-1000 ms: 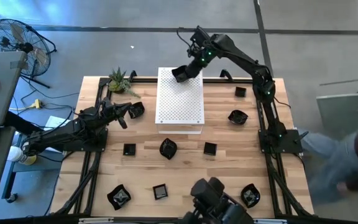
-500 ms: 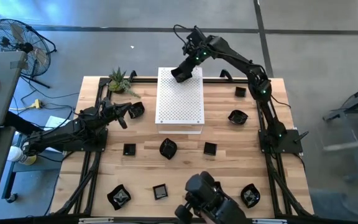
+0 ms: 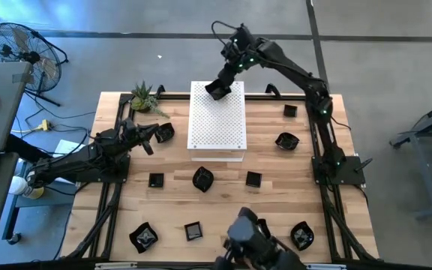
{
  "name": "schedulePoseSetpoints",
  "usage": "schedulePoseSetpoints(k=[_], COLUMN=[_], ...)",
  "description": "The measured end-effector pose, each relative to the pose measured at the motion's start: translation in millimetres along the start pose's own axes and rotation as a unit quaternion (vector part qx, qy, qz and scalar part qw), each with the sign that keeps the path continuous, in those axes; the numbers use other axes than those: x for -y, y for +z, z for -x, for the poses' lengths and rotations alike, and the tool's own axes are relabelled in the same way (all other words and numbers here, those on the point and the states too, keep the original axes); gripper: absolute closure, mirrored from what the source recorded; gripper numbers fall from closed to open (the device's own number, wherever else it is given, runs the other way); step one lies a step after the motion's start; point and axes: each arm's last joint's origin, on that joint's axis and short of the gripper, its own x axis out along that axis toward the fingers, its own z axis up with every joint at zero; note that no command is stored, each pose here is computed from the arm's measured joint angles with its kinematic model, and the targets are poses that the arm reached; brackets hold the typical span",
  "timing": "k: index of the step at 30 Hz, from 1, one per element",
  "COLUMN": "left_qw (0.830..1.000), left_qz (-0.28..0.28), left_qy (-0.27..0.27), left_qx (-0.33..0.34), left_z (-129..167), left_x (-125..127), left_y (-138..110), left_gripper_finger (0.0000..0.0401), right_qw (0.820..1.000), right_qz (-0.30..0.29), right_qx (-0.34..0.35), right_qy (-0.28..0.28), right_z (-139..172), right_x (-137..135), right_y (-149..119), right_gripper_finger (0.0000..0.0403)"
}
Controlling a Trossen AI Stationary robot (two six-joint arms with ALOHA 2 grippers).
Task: Pick & Place Mini shaped plates
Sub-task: Put the black square plate on the shelf
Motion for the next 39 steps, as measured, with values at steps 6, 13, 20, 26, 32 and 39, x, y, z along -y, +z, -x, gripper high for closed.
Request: schedulePoseSetpoints(k=[6,13,20,26,32,39], left_qw=[1.000,1.000,0.999,0.998,0.993,0.992], left_qz=[0.024,0.024,0.040,0.055,0.102,0.111], left_qy=[-0.001,0.000,0.020,0.041,0.050,0.059], left_qx=[0.003,0.003,0.013,0.013,0.012,-0.003], left_z=[0,0,0,0,0,-2], left_x=[0,0,-1,-2,-3,-3], left_y=[1,0,2,1,1,-2], left_gripper_finger=[0.0400,0.0400,0.0400,0.0400,0.0400,0.0400], right_qw=[0.997,0.989,0.983,0.980,0.976,0.965], right_qz=[0.059,0.100,0.120,0.129,0.131,0.072], right_qx=[0.024,0.076,0.099,0.105,0.122,0.168], right_qy=[0.039,0.072,0.095,0.111,0.124,0.189], right_z=[5,3,1,1,-6,-47], right_x=[-38,-81,-107,-118,-127,-142], right_y=[8,19,22,23,22,-16], right_gripper_finger=[0.0402,0.0402,0.0403,0.0403,0.0403,0.0403])
